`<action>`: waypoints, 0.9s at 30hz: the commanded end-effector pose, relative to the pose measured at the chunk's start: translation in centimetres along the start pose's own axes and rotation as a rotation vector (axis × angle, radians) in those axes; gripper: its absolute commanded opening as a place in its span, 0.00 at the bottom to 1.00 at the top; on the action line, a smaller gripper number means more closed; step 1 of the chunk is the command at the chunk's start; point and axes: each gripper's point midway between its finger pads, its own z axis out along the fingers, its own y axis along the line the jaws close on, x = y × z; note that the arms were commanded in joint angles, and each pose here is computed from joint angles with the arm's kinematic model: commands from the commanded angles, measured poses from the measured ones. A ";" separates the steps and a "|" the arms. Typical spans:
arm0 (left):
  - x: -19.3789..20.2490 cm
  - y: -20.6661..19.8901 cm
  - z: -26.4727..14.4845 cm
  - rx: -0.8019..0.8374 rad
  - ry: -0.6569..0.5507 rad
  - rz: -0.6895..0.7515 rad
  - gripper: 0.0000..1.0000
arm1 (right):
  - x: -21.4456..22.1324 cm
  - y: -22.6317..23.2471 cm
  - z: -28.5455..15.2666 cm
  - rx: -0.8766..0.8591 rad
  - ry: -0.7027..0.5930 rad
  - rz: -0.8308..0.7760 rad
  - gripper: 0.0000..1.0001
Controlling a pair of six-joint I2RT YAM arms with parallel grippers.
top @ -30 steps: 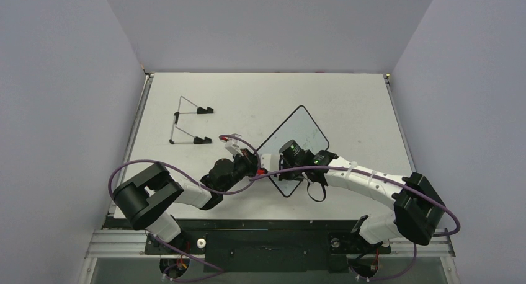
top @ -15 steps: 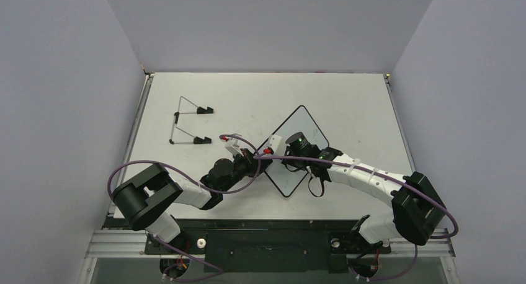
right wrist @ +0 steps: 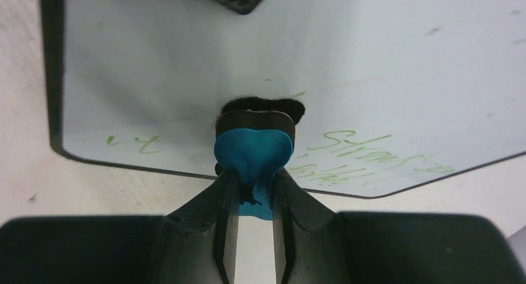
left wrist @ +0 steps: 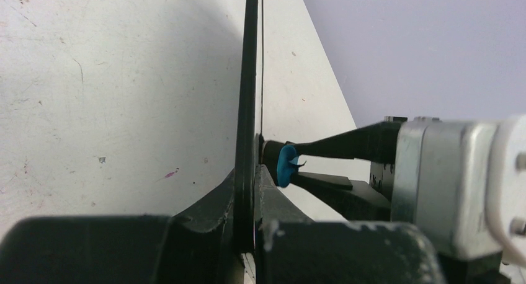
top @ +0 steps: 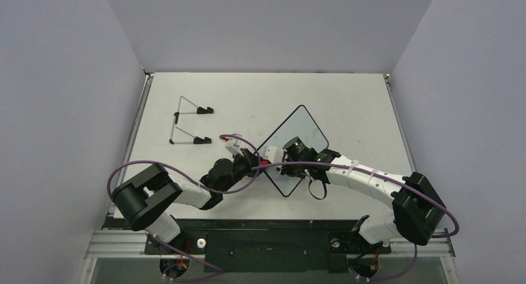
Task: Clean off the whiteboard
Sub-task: Erase the whiteboard at the center of the board.
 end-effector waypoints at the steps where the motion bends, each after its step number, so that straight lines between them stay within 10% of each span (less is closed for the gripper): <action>1: -1.2 -3.6 0.0 0.125 -0.024 0.004 0.00 | -2.7 -5.2 -1.3 0.250 -0.132 0.185 0.00; 10: -0.9 -3.6 0.3 0.129 -0.015 -0.001 0.00 | -2.5 -5.1 -1.2 0.250 -0.149 0.188 0.00; 19: -0.9 -3.7 0.1 0.131 -0.014 -0.001 0.00 | -1.4 1.6 -1.1 -0.117 -0.068 -0.158 0.00; 27: -0.9 -3.7 0.0 0.132 -0.015 -0.001 0.00 | -3.0 -3.6 -1.3 0.160 -0.132 0.113 0.00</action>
